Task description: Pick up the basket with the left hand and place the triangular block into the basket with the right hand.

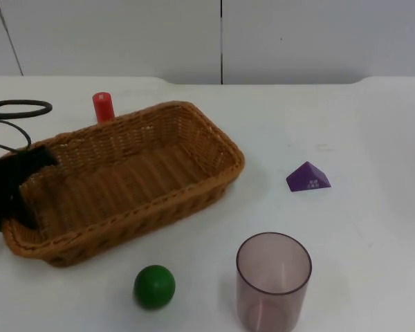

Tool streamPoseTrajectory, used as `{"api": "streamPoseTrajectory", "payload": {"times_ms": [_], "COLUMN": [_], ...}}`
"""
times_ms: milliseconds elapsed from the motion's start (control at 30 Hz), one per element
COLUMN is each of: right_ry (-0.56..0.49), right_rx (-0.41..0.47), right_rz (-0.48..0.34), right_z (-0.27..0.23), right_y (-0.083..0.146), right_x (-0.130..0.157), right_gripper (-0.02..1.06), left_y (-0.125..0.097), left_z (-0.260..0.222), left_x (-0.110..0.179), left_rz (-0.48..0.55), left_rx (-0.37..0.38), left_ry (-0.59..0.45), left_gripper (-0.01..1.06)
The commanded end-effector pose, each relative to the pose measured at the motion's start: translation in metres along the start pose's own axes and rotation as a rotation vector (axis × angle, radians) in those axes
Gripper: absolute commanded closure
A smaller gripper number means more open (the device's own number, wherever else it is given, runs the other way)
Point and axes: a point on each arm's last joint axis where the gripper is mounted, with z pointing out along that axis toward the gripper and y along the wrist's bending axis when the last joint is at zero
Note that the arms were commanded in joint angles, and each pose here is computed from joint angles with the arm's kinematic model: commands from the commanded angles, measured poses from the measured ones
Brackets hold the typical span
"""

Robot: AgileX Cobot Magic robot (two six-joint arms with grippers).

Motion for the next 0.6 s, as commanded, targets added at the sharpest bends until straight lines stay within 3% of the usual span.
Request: {"api": "streamPoseTrajectory", "payload": {"times_ms": [0,300,567], "right_ry": [-0.024,-0.024,-0.02], "right_rx": [0.002,0.001,0.001], "right_rz": [-0.016,-0.014,-0.026], "right_z": [-0.003,-0.003,-0.003], "right_y": [0.0,0.0,0.0], "right_x": [-0.004,-0.004,-0.003], "right_gripper": [0.0,0.0,0.0], "left_y": [-0.004,-0.025,-0.053], "left_z": [-0.006,-0.052,-0.083], "left_x": [0.007,0.004,-0.011], "left_rz": [0.082,0.116,0.163], "left_rx": [0.016,0.115,0.215], "left_ry": [0.058,-0.004,0.059], "left_gripper": [1.05,1.05,1.05]}}
